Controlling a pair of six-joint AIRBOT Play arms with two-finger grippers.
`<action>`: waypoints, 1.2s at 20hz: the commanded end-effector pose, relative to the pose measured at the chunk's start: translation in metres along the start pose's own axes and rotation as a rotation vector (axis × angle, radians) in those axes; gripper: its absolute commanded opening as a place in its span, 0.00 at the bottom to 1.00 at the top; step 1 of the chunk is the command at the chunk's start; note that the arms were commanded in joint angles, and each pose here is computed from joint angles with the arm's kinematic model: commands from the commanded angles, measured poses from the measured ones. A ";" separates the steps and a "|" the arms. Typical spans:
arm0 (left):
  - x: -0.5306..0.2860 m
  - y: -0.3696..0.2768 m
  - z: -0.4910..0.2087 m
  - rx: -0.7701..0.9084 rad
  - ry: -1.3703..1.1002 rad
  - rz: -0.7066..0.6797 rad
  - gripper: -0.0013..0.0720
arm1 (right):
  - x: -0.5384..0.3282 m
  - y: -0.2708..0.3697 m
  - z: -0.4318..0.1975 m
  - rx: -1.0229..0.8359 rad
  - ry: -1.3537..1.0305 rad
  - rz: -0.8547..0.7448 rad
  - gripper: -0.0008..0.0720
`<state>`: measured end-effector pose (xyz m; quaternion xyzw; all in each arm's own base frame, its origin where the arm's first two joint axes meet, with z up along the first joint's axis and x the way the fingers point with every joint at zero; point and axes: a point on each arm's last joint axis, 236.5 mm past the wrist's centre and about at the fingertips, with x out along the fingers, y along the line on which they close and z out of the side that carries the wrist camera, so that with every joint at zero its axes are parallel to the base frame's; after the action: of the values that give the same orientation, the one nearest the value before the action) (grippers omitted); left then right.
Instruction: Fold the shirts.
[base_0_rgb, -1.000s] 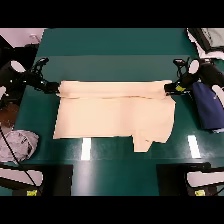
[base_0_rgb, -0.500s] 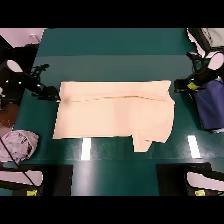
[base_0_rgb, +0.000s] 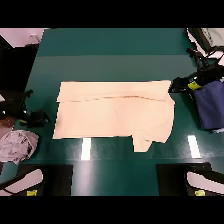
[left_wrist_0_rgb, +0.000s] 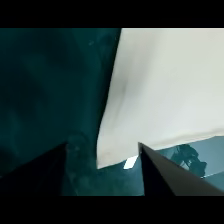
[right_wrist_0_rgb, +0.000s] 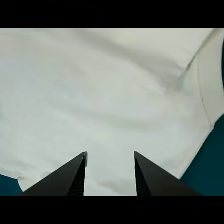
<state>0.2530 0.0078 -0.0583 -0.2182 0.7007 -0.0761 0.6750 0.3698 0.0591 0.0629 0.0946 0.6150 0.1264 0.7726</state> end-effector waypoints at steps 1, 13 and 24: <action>0.025 0.005 -0.032 -0.079 0.049 -0.027 0.74 | 0.002 0.013 0.004 -0.043 -0.018 0.020 0.48; 0.044 -0.009 -0.037 -0.110 0.032 -0.110 0.14 | 0.001 0.009 -0.017 -0.036 0.070 0.020 0.48; 0.031 -0.069 -0.004 0.173 -0.023 -0.087 0.05 | 0.055 -0.032 -0.206 0.305 0.292 0.028 0.48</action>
<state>0.2516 -0.0506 -0.0684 -0.2258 0.6828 -0.1369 0.6813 0.2281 0.0439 -0.0196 0.1636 0.7125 0.0811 0.6775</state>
